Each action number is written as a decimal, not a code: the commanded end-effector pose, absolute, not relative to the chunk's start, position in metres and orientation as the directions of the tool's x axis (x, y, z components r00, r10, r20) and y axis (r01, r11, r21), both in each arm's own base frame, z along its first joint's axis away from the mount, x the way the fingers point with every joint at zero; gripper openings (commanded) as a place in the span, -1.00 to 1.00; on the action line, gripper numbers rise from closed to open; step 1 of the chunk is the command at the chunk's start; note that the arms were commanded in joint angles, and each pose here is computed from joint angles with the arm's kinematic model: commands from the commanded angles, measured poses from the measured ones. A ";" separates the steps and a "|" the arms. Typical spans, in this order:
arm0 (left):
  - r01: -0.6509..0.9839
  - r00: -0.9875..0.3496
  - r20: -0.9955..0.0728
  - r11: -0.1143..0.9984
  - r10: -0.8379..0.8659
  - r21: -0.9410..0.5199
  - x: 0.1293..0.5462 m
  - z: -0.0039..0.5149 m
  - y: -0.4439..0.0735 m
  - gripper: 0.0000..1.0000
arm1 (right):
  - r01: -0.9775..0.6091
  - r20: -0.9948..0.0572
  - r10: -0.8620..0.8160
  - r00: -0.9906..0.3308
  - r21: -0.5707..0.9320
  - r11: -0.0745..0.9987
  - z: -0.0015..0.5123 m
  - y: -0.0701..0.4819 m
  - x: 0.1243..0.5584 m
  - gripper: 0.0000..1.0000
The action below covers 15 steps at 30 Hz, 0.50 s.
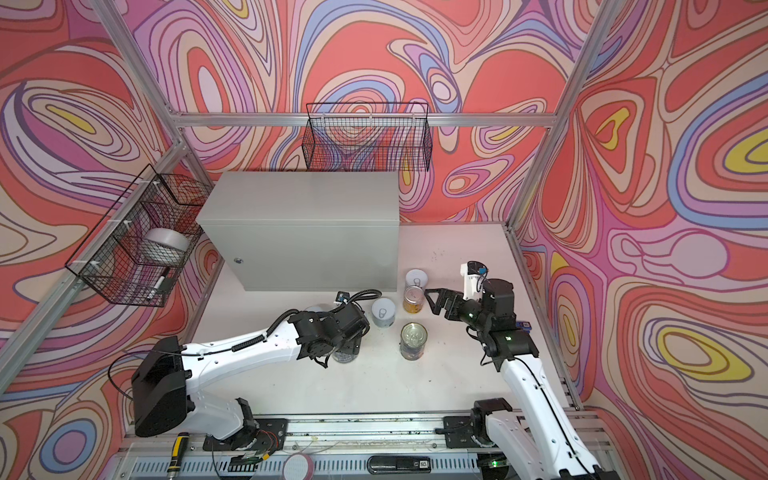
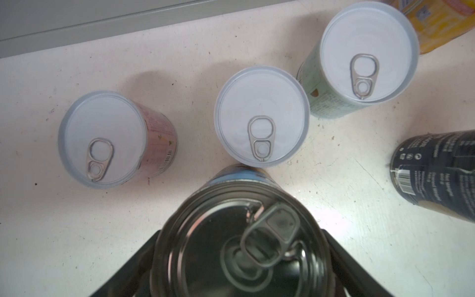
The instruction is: Place and organize the canned foods onto the counter
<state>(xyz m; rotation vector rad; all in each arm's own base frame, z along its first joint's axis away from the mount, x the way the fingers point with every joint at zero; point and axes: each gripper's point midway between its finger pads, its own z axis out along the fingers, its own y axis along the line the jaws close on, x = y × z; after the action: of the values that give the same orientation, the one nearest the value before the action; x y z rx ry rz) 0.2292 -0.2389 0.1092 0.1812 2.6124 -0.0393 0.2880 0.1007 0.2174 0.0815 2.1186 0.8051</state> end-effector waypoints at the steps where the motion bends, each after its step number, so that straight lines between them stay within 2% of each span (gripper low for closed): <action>1: 0.112 -0.855 -0.504 0.992 0.121 0.048 0.229 0.112 -0.228 0.12 | -0.234 -0.696 0.322 -0.642 0.577 0.782 0.223 0.104 0.287 0.97; 7: 0.169 -0.827 -0.544 0.986 0.146 0.007 0.232 0.127 -0.236 -0.04 | -0.242 -0.684 0.326 -0.653 0.595 0.766 0.220 0.108 0.288 0.97; 12: 0.123 -0.830 -0.547 0.992 0.108 0.011 0.238 0.138 -0.227 -0.01 | -0.288 -0.643 0.353 -0.679 0.676 0.678 0.216 0.124 0.285 0.97; 15: 0.127 -0.825 -0.554 0.992 0.116 0.018 0.240 0.147 -0.224 -0.05 | -0.288 -0.641 0.359 -0.679 0.682 0.673 0.214 0.124 0.286 0.97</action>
<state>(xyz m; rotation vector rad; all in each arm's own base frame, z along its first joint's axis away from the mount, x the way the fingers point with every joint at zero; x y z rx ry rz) 0.2275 -0.2284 0.1114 0.2154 2.6305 -0.0097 0.2866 0.1167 0.2114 0.0707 2.1064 0.9550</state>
